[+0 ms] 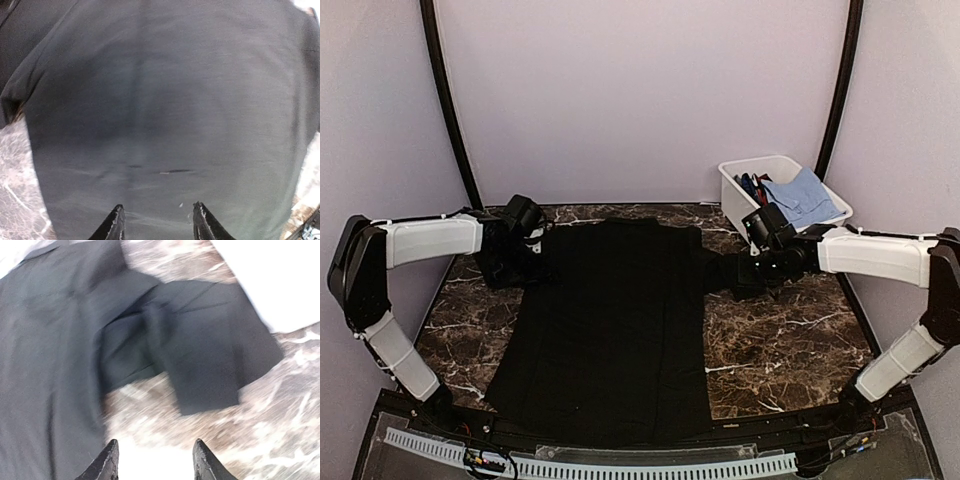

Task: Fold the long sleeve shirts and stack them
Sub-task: Pick up the sleeve from the center of the board, then adjust the sleeve at the center of the board, then pick up the sleeve from the center of the board.

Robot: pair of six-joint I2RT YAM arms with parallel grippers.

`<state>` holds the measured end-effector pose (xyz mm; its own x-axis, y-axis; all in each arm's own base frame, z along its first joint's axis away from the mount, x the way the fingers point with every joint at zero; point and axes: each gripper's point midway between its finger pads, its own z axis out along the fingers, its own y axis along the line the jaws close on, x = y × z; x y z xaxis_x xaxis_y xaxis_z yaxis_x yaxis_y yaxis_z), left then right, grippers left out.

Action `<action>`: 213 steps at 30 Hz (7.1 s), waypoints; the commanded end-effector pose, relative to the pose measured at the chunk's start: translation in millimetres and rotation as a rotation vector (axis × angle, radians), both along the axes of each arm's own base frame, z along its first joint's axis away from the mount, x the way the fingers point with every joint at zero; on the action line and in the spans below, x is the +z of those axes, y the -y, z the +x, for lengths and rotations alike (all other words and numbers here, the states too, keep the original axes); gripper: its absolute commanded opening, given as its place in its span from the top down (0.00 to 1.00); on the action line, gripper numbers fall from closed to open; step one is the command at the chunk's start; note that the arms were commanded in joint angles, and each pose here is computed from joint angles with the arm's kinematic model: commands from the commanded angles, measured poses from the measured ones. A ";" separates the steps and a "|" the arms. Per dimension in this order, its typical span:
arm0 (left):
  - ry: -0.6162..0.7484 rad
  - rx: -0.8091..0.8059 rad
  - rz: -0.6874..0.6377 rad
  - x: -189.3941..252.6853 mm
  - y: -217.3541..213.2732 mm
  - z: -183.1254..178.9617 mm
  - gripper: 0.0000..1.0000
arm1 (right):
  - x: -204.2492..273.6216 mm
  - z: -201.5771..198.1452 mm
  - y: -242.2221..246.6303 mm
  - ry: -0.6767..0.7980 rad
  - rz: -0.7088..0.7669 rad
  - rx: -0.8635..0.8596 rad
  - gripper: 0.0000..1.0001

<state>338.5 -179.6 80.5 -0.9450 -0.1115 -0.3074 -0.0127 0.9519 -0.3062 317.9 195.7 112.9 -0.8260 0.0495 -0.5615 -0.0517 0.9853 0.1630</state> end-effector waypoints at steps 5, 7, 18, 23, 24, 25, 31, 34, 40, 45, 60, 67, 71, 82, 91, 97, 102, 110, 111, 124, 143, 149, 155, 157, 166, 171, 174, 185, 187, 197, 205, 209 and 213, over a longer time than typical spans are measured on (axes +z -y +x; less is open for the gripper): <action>0.103 -0.093 -0.128 64.0 51.9 -11.1 0.54 | -19.3 54.1 37.5 0.022 -0.054 -0.029 0.53; 0.113 -0.107 -0.147 69.7 60.6 -14.9 0.54 | -28.3 58.3 41.2 0.004 -0.053 -0.036 0.53; 0.125 -0.157 -0.184 79.3 82.0 -25.7 0.54 | -76.7 66.3 60.1 -0.063 -0.066 -0.086 0.51; 0.125 -0.158 -0.192 79.4 84.0 -26.0 0.54 | -96.9 63.3 55.9 -0.105 -0.045 -0.088 0.52; 0.125 -0.158 -0.195 79.5 84.5 -26.2 0.54 | -99.1 62.3 55.1 -0.112 -0.039 -0.088 0.53; 0.124 -0.158 -0.196 79.5 84.7 -26.4 0.54 | -100.2 61.1 54.3 -0.118 -0.031 -0.090 0.55; 0.127 -0.161 -0.206 81.3 87.7 -27.2 0.54 | -85.5 53.4 51.0 -0.104 0.015 -0.101 0.71; 0.128 -0.164 -0.210 81.4 90.0 -27.0 0.54 | -78.3 51.0 49.4 -0.095 0.019 -0.098 0.82; 0.127 -0.173 -0.223 81.8 96.8 -29.3 0.55 | -61.0 47.3 44.6 -0.072 0.017 -0.085 1.00; 0.125 -0.180 -0.236 81.6 102.2 -31.5 0.54 | -45.3 41.2 35.9 -0.051 0.013 -0.060 1.00; 0.109 -0.197 -0.248 74.6 109.5 -37.2 0.55 | -73.2 31.2 44.3 -0.114 -0.050 -0.081 0.63; 0.105 -0.198 -0.246 71.3 108.9 -38.5 0.55 | -97.7 31.6 40.7 -0.163 -0.055 -0.086 0.54; 0.103 -0.197 -0.247 70.0 109.3 -38.3 0.54 | -99.9 28.3 32.5 -0.181 -0.072 -0.079 0.58; 0.104 -0.201 -0.259 70.5 113.3 -38.7 0.55 | -77.4 19.6 25.4 -0.149 -0.048 -0.084 1.00; 0.102 -0.219 -0.290 73.4 124.9 -43.6 0.54 | -14.6 24.1 6.4 -0.035 0.004 -0.032 1.00; 0.109 -0.255 -0.376 84.4 147.2 -49.3 0.54 | 33.0 17.7 -29.8 0.064 0.071 0.085 1.00; 0.108 -0.289 -0.500 95.3 172.4 -52.2 0.54 | 54.4 -0.1 -91.9 0.096 0.170 0.255 1.00; 0.089 -0.313 -0.601 96.2 200.2 -51.8 0.52 | 65.3 -28.4 -173.1 0.101 0.322 0.474 1.00; 0.074 -0.305 -0.610 93.6 201.5 -52.3 0.52 | 62.5 -32.0 -180.0 0.096 0.320 0.500 1.00; -0.001 -0.109 -0.533 30.8 179.8 -37.7 0.45 | 7.6 -60.7 -234.8 -0.014 0.298 0.644 0.95; -0.021 -0.036 -0.356 -23.1 140.0 -29.2 0.39 | 5.2 -64.0 -204.2 0.001 0.194 0.532 0.67; -0.036 -0.030 -0.232 -43.5 125.8 -17.6 0.43 | -1.6 -66.2 -169.3 -0.010 0.191 0.462 0.66; -0.033 -0.054 -0.199 -53.0 133.4 -5.4 0.47 | -0.5 -71.6 -148.3 -0.004 0.195 0.420 0.66; -0.035 -0.062 -0.206 -53.2 138.0 -3.2 0.49 | -0.7 -73.1 -143.1 -0.004 0.193 0.409 0.65; -0.018 -0.107 -0.240 -41.1 159.0 -0.9 0.63 | 3.8 -71.0 -121.9 0.017 0.181 0.361 0.65; -0.004 -0.112 -0.232 -37.2 163.1 3.3 0.64 | 6.0 -68.5 -113.2 0.024 0.186 0.341 0.65; 0.002 -0.100 -0.200 -38.8 159.9 7.4 0.64 | 6.7 -68.8 -110.0 0.027 0.189 0.336 0.65; 0.000 -0.122 -0.176 -46.8 167.3 14.6 0.71 | 5.4 -68.8 -92.8 0.035 0.179 0.287 0.65; 0.001 -0.128 -0.182 -44.4 170.1 14.3 0.75 | 6.2 -67.2 -86.8 0.042 0.175 0.266 0.65; 0.068 -0.171 -0.267 2.7 190.6 16.8 1.00 | 3.2 -54.5 -45.1 0.056 0.153 0.105 0.64; 0.208 -0.174 -0.350 82.5 187.1 18.1 1.00 | -6.4 -47.2 -7.2 0.047 0.161 -0.024 0.63; 0.273 -0.171 -0.381 122.3 178.1 12.2 1.00 | -11.4 -44.0 4.5 0.041 0.154 -0.056 0.63; 0.319 -0.155 -0.386 147.9 163.8 3.9 1.00 | -16.6 -41.2 5.1 0.035 0.149 -0.056 0.62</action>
